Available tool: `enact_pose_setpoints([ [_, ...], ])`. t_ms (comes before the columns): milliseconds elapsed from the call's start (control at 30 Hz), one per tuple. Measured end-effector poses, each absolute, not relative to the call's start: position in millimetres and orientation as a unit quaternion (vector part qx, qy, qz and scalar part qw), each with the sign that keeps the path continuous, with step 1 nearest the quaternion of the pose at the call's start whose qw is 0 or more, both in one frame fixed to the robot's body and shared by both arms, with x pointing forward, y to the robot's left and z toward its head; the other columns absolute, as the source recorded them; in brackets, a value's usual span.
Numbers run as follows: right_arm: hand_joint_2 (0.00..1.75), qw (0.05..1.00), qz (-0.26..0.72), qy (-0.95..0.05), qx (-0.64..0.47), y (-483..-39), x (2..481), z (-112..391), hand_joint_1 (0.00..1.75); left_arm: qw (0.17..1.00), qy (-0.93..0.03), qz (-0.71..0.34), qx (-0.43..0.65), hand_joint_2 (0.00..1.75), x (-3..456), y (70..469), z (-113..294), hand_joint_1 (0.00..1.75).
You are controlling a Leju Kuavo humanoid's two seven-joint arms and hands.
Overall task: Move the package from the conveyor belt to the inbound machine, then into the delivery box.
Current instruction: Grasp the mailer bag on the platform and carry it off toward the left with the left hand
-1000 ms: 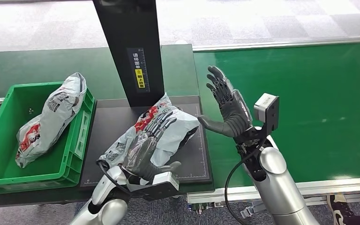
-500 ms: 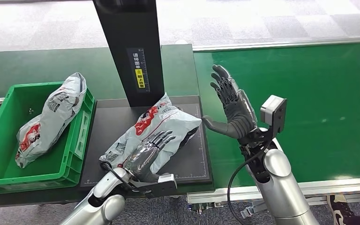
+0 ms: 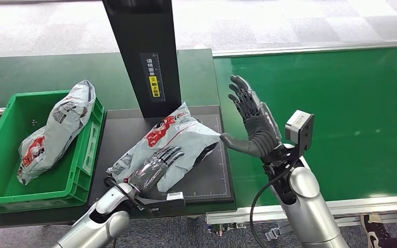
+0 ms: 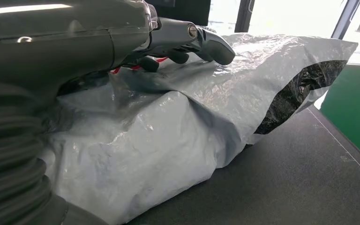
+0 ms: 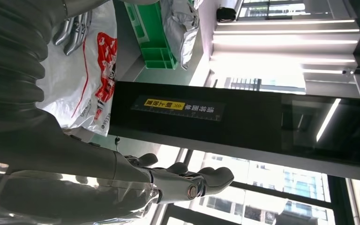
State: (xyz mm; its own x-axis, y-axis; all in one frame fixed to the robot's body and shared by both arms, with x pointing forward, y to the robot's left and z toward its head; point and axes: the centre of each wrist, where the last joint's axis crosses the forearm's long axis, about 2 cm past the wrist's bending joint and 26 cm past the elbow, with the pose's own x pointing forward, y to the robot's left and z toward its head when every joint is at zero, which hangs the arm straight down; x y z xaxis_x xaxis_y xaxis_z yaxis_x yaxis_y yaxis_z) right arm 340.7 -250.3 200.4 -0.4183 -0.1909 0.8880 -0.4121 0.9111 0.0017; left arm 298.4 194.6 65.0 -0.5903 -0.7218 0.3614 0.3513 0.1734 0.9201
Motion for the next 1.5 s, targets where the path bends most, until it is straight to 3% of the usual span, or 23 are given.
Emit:
enact_pose_setpoints([
  [67,1.75,0.508,0.109,-0.835,0.181,-250,341,200,0.00,0.426,-0.633,-0.629,0.147,1.75,298,196,64,1.75],
  [767,1.75,0.514,0.110,-0.832,0.177,-247,339,198,0.00,0.397,-0.697,-0.576,0.159,1.75,298,200,80,1.75],
  [1200,1.75,0.524,0.096,-0.830,0.166,-247,341,198,0.00,0.295,-0.844,-0.402,0.200,1.75,292,195,144,1.75],
  [1500,1.75,0.526,0.086,-0.830,0.163,-247,342,197,0.00,0.233,-0.892,-0.306,0.239,1.75,284,203,182,1.75],
])
